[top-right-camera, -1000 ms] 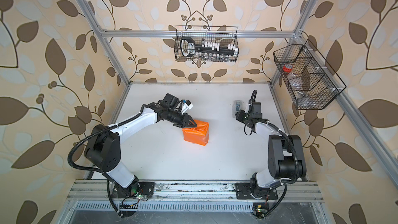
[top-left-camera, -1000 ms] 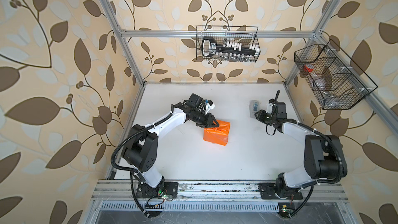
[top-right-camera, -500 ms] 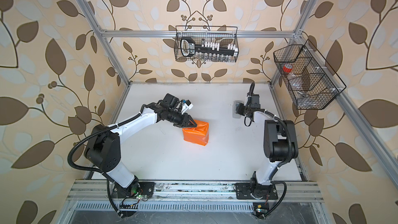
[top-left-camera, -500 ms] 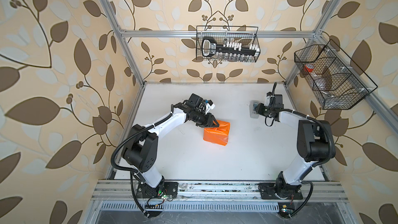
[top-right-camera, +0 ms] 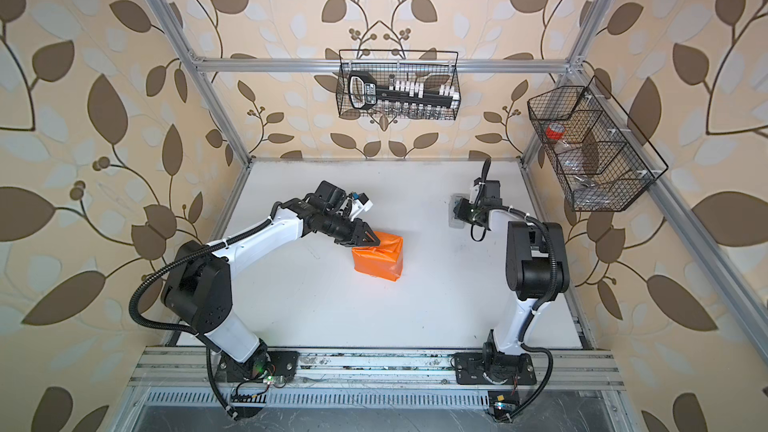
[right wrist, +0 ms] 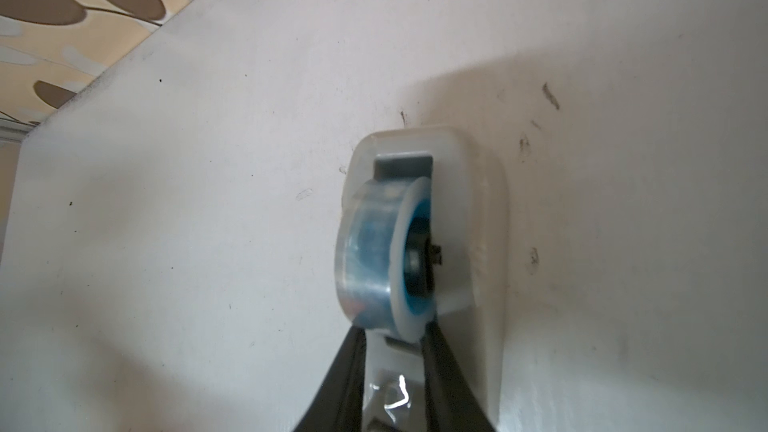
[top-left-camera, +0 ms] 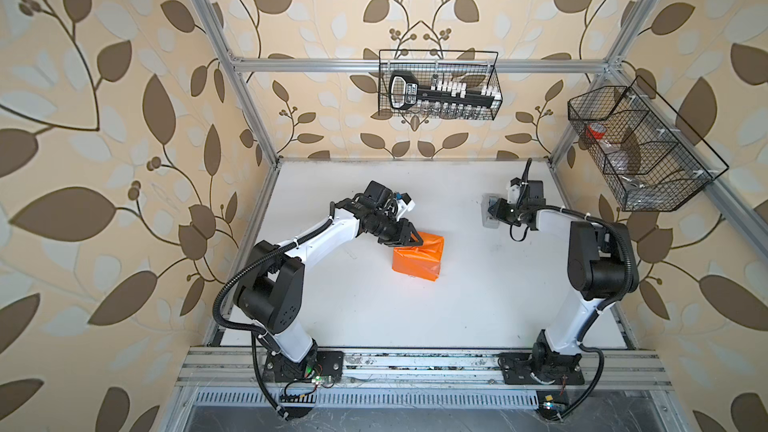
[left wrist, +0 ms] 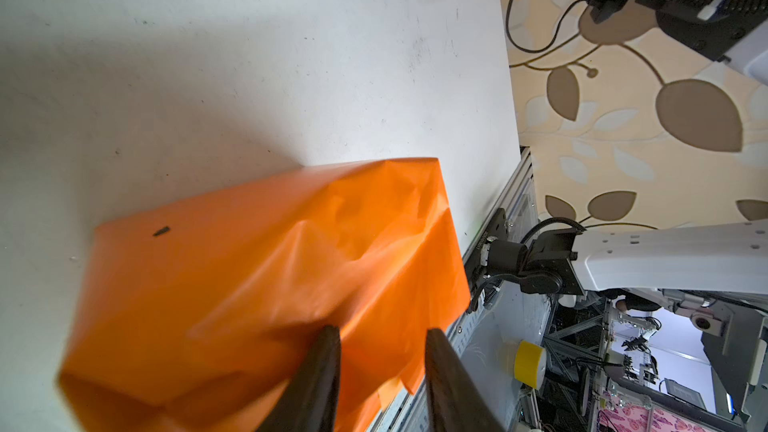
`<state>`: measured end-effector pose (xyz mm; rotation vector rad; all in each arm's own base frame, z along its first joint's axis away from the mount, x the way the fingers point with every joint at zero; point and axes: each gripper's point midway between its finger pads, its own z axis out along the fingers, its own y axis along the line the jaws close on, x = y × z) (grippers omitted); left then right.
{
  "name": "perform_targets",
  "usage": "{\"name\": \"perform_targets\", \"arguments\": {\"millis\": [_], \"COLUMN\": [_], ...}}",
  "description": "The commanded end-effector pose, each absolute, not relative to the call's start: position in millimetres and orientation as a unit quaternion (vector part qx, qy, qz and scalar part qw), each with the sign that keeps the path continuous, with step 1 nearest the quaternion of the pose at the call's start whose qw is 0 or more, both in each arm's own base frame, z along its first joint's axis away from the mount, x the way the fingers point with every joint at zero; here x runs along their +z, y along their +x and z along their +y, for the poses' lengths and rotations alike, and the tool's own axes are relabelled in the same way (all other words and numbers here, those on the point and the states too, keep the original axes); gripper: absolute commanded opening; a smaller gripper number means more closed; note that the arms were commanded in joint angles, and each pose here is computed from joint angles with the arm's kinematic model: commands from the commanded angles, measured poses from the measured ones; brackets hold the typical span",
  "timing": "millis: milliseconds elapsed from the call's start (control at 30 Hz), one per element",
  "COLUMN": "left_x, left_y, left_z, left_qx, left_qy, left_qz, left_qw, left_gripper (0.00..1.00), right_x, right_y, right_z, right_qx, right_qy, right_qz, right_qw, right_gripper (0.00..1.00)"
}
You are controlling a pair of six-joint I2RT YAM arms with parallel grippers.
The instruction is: Wrap the gift box in paper
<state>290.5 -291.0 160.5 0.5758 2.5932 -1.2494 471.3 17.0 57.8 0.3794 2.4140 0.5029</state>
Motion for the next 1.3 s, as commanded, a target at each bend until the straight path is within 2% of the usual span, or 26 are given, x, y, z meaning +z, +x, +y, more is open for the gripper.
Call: {"name": "perform_targets", "arguments": {"millis": [0,367,800,1267], "left_x": [138,136,134,133], "left_y": [272,270,268,268], "left_z": [-281,-282,-283,-283], "left_qx": [-0.394,-0.393,-0.396,-0.398], "left_qy": [0.183,0.184,0.184,0.184], "left_qz": [0.899,0.899,0.898,0.897], "left_qw": [0.062,0.059,0.058,0.057], "left_gripper": [0.37,0.37,0.37,0.37], "right_x": [43,62,92,134], "right_y": [473,474,479,461], "right_z": [37,42,49,53], "right_qx": [0.234,0.318,0.383,0.428], "right_qy": [0.134,0.169,0.190,0.208], "right_qz": [0.917,0.879,0.844,0.816], "right_qw": [0.294,0.313,0.324,0.329], "right_gripper": [0.24,0.15,0.00,0.00]}}
